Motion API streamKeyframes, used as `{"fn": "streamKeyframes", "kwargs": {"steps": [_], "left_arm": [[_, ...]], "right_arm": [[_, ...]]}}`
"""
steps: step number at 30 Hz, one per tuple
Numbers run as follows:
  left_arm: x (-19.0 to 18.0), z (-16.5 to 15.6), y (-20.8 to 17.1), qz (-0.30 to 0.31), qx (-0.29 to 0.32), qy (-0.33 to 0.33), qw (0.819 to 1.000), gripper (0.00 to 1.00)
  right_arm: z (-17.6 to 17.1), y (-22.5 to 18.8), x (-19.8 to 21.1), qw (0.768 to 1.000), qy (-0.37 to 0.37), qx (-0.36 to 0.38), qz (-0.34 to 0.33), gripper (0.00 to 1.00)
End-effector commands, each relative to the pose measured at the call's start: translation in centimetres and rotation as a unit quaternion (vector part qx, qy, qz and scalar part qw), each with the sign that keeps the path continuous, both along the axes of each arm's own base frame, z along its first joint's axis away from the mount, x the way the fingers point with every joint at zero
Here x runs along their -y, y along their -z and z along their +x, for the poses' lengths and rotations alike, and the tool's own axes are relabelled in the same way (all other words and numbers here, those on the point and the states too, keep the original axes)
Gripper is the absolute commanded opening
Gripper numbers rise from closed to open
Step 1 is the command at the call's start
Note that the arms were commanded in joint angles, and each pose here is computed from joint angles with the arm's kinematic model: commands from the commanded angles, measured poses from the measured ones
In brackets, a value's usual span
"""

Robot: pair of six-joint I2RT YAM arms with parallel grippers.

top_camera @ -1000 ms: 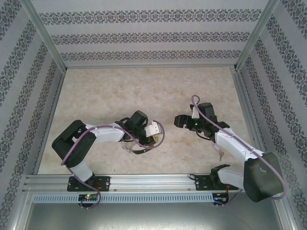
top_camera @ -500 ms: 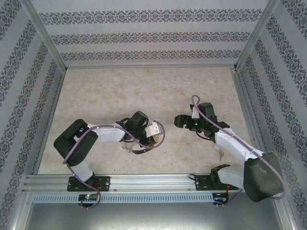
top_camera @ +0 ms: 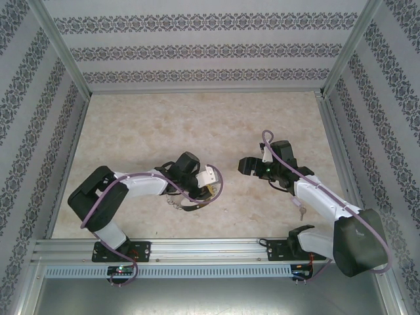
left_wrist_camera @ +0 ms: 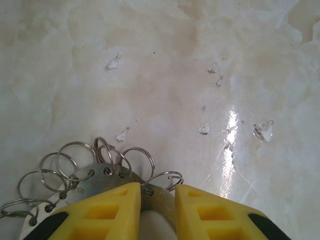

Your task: Put the keys on the keyring

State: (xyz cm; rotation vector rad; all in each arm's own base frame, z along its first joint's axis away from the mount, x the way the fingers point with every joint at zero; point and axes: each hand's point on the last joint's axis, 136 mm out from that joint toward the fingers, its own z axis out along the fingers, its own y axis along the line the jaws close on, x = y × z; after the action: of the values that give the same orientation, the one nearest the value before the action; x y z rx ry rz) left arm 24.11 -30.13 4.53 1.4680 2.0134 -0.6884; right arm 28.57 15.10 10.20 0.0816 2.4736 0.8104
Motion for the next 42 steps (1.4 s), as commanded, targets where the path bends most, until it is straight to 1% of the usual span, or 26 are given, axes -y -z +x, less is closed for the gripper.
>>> {"fn": "streamKeyframes", "kwargs": {"steps": [1,3,7,10,11,12,14,18,22,24,27,29,31,35,40,42], "left_arm": [[-0.1,-0.1,-1.0,-0.02,0.013,0.006,1.0,0.25],[-0.3,0.0,-0.8,-0.018,0.017,0.002,1.0,0.25],[-0.9,1.2,-0.8,-0.005,0.037,-0.033,0.999,0.25],[-1.7,3.0,-1.5,-0.008,0.076,-0.08,0.994,0.25],[-2.1,3.6,-1.8,-0.012,0.081,-0.1,0.992,0.26],[-2.4,4.2,-2.3,-0.018,0.085,-0.117,0.989,0.26],[-3.0,5.1,-2.9,-0.03,0.1,-0.146,0.984,0.26],[-4.6,6.7,-4.6,-0.052,0.123,-0.203,0.97,0.26],[-6.3,8.0,-6.0,-0.078,0.126,-0.253,0.956,0.27],[-7.1,8.6,-6.4,-0.081,0.13,-0.278,0.948,0.28],[-8.5,9.2,-6.5,-0.072,0.135,-0.315,0.937,0.28],[-9.1,9.4,-6.5,-0.063,0.137,-0.331,0.931,0.28],[-9.6,9.5,-6.5,-0.055,0.137,-0.343,0.928,0.28],[-10.4,9.6,-6.7,-0.053,0.142,-0.363,0.919,0.28],[-11.0,9.5,-7.3,-0.055,0.151,-0.375,0.913,0.28],[-11.3,9.5,-7.5,-0.056,0.153,-0.379,0.911,0.28]], "right_arm": [[-0.3,0.4,0.2,1.0,0.001,-0.009,0.003,0.85],[-0.4,0.3,-0.2,1.0,-0.003,-0.011,0.011,0.84],[-1.1,0.6,-2.0,0.999,-0.029,-0.021,0.025,0.8],[-2.3,1.3,-4.0,0.997,-0.067,-0.034,0.025,0.74],[-2.9,1.6,-4.6,0.996,-0.082,-0.04,0.022,0.73],[-3.3,1.9,-5.2,0.994,-0.095,-0.043,0.018,0.69],[-4.3,2.6,-6.2,0.992,-0.118,-0.052,0.005,0.65],[-5.7,3.8,-7.6,0.986,-0.152,-0.06,-0.031,0.65],[-6.9,4.6,-9.3,0.979,-0.185,-0.065,-0.055,0.62],[-7.4,4.9,-10.2,0.976,-0.2,-0.066,-0.06,0.59],[-7.9,5.3,-11.2,0.972,-0.216,-0.069,-0.068,0.58],[-8.1,5.5,-11.9,0.969,-0.227,-0.07,-0.072,0.55],[-8.3,5.8,-12.5,0.966,-0.234,-0.071,-0.078,0.54],[-7.9,6.4,-13.2,0.964,-0.239,-0.073,-0.091,0.49],[-7.3,6.9,-13.7,0.961,-0.244,-0.074,-0.103,0.44],[-7.2,7.2,-13.8,0.959,-0.248,-0.077,-0.11,0.4]]}}
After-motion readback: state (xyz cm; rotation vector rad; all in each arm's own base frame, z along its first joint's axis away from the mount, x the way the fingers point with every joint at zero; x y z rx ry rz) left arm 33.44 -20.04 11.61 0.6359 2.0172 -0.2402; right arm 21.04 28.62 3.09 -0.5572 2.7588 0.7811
